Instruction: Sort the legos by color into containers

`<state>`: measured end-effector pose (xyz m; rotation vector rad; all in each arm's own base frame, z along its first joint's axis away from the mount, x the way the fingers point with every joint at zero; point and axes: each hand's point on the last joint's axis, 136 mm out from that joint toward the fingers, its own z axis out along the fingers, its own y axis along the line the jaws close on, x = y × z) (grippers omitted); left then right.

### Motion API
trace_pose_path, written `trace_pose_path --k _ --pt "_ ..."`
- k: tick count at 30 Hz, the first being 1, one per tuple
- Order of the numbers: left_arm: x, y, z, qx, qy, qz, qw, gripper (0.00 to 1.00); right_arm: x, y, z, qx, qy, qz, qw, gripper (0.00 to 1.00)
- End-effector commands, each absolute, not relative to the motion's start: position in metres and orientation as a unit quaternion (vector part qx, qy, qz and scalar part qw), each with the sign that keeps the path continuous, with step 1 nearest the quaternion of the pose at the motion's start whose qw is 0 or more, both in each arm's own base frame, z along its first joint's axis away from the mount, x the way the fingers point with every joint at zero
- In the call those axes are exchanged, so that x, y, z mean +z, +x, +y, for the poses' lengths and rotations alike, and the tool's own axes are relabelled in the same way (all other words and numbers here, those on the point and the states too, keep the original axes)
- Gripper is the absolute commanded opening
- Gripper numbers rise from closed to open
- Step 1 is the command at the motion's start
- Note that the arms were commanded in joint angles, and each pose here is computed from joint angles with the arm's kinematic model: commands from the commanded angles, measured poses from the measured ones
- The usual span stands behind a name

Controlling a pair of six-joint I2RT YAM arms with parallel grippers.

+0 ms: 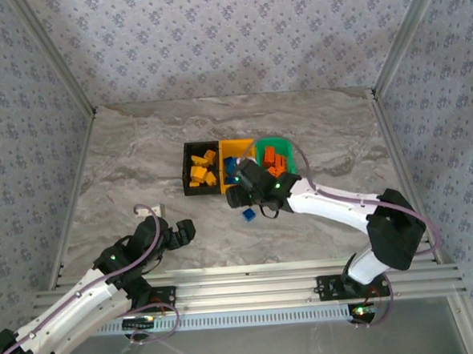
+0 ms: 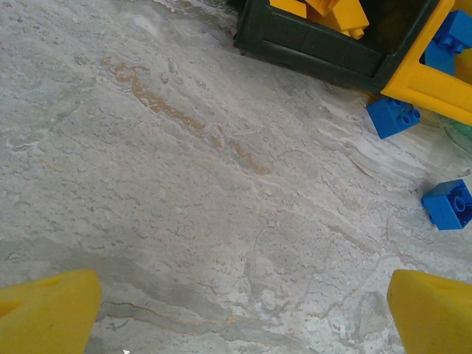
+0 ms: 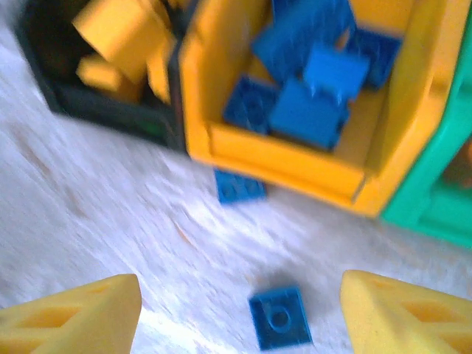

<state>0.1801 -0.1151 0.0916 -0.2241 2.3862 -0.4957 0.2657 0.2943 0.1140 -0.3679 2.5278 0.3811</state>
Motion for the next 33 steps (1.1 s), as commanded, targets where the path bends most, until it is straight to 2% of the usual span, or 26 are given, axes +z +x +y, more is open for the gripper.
trace_pose_path --k 1,9,15,18,23,26,33 --pt "0.095 0.183 -0.118 -0.196 -0.089 0.916 0.34 1.0 0.072 0.245 0.283 0.12 -0.138 0.958 0.219 0.73" --pt "0.089 0.183 -0.122 -0.194 -0.091 0.921 0.327 1.0 0.033 0.247 0.284 0.081 -0.148 0.967 0.189 0.7" --pt "0.089 0.184 -0.122 -0.194 -0.091 0.92 0.327 1.0 0.02 0.242 0.285 0.066 -0.154 0.97 0.177 0.58" --pt "0.089 0.184 -0.122 -0.194 -0.09 0.92 0.327 1.0 0.026 0.242 0.291 0.076 -0.159 0.967 0.185 0.5" --pt "0.089 0.184 -0.123 -0.195 -0.089 0.92 0.328 1.0 0.032 0.246 0.296 0.081 -0.162 0.965 0.19 0.49" --pt "0.089 0.185 -0.123 -0.195 -0.088 0.92 0.328 1.0 0.038 0.249 0.301 0.09 -0.163 0.963 0.195 0.42" --pt "0.087 0.184 -0.123 -0.195 -0.088 0.921 0.326 1.0 0.09 0.262 0.321 0.144 -0.162 0.946 0.239 0.34"
